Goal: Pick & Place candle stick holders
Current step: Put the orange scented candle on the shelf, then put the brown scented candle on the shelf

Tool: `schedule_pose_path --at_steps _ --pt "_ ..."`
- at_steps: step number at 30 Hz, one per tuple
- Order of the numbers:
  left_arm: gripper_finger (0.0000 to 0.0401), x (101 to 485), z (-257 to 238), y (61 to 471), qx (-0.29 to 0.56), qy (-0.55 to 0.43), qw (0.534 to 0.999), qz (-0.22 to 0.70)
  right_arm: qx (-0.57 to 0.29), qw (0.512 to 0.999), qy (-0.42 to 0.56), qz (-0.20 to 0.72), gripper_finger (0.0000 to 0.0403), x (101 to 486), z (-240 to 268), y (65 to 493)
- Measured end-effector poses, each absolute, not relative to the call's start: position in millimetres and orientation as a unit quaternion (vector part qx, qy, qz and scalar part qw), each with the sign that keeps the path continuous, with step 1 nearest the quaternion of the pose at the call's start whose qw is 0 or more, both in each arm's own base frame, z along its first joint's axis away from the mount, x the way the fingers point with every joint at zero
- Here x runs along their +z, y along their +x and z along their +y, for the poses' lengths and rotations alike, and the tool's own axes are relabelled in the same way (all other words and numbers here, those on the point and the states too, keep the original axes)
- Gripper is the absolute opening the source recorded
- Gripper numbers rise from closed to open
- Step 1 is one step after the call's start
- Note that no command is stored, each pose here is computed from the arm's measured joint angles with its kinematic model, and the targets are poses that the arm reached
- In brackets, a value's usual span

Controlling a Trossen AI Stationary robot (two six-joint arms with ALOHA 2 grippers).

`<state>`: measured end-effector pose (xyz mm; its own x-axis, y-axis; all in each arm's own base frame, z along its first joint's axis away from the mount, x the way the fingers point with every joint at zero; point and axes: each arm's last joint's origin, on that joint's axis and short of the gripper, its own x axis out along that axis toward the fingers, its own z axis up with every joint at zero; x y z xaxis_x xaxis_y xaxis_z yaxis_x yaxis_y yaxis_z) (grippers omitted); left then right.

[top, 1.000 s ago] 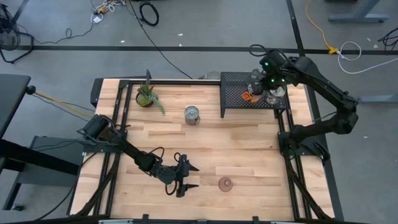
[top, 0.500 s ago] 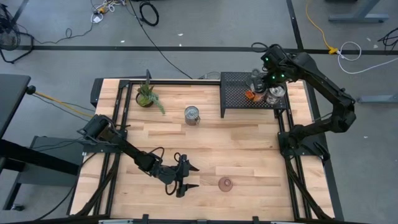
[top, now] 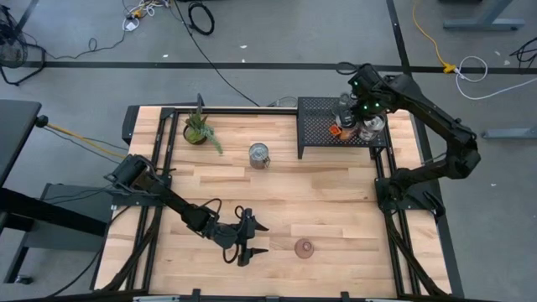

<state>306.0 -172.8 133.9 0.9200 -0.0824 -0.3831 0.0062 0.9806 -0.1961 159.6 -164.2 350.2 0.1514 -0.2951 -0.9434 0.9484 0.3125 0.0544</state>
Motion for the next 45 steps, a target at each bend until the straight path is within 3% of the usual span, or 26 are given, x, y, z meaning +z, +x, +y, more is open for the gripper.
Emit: schedule_pose_path --at_steps 12,29,45 --pt "0.0337 133.9 -172.6 306.1 -0.023 -0.095 0.975 0.199 -0.48 0.672 0.358 0.436 0.0 356.7 -165.2 143.5" --pt "0.0337 133.9 -172.6 306.1 -0.023 -0.096 0.975 0.199 -0.479 0.661 0.354 0.456 0.005 342.4 -163.1 141.4" --pt "0.0337 133.6 -172.2 306.1 -0.021 -0.094 0.975 0.2 -0.47 0.713 0.349 0.386 0.0052 369.8 -151.9 132.9"
